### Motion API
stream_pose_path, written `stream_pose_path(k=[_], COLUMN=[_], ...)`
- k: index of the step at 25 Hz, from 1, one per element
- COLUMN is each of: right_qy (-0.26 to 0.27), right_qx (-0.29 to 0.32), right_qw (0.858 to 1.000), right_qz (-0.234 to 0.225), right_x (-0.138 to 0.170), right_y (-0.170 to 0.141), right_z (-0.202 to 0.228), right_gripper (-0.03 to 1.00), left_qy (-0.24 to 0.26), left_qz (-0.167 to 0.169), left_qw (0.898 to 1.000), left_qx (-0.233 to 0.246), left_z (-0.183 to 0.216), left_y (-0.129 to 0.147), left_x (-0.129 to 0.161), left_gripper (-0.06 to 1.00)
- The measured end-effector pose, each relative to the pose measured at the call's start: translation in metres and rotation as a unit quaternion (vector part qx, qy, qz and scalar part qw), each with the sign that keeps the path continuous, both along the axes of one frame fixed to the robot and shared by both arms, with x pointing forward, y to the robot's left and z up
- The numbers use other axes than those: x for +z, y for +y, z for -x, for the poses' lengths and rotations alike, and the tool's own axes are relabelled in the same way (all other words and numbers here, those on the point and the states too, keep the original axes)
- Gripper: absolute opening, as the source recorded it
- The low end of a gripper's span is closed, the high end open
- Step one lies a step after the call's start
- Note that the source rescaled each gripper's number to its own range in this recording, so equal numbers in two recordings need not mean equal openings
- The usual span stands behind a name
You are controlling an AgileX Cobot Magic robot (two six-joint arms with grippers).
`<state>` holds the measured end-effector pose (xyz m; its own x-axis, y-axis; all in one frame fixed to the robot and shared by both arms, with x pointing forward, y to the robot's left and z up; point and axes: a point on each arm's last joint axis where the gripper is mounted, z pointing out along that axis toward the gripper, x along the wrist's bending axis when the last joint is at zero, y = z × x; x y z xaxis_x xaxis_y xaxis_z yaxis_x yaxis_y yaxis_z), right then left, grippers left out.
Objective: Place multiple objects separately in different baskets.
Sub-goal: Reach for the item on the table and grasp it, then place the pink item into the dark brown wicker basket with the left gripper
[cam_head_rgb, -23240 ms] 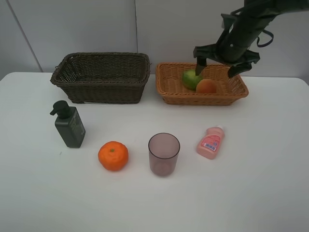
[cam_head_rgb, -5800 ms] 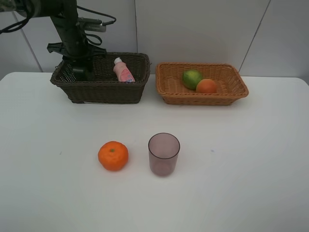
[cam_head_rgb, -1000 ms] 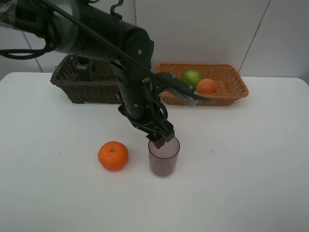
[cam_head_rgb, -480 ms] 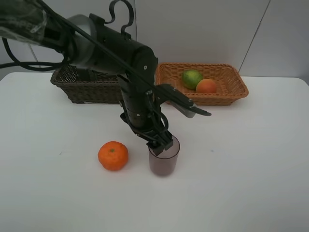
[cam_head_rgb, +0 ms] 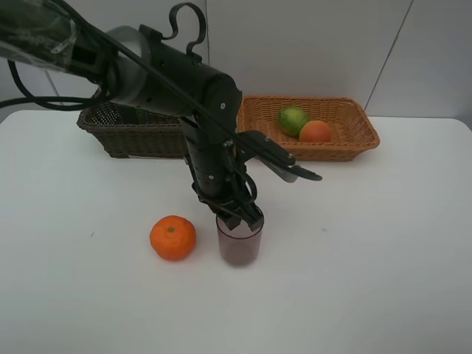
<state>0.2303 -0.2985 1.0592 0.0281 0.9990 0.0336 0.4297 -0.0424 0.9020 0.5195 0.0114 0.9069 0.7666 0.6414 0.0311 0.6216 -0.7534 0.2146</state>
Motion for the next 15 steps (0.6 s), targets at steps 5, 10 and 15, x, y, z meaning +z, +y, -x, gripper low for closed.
stream_pose_path(k=[5,10,15], right_qy=[0.000,0.000,0.000], right_qx=[0.000,0.000,-0.002], right_qw=[1.000,1.000,1.000], right_qz=[0.000,0.000,0.002], right_x=[0.0000,0.0000,0.0000], right_y=[0.0000,0.0000,-0.0004], right_z=[0.0000,0.0000,0.0000], right_gripper=[0.79,0.79,0.79], left_qy=[-0.003,-0.003,-0.001], left_qz=[0.002,0.002,0.001], left_qw=[1.000,1.000,1.000], left_qx=[0.000,-0.001,-0.001], left_z=[-0.0004,-0.0005,-0.0002], left_y=[-0.0004,-0.0005,-0.0002], left_x=[0.0001,0.0002,0.0001], left_gripper=[0.00,0.00,0.00])
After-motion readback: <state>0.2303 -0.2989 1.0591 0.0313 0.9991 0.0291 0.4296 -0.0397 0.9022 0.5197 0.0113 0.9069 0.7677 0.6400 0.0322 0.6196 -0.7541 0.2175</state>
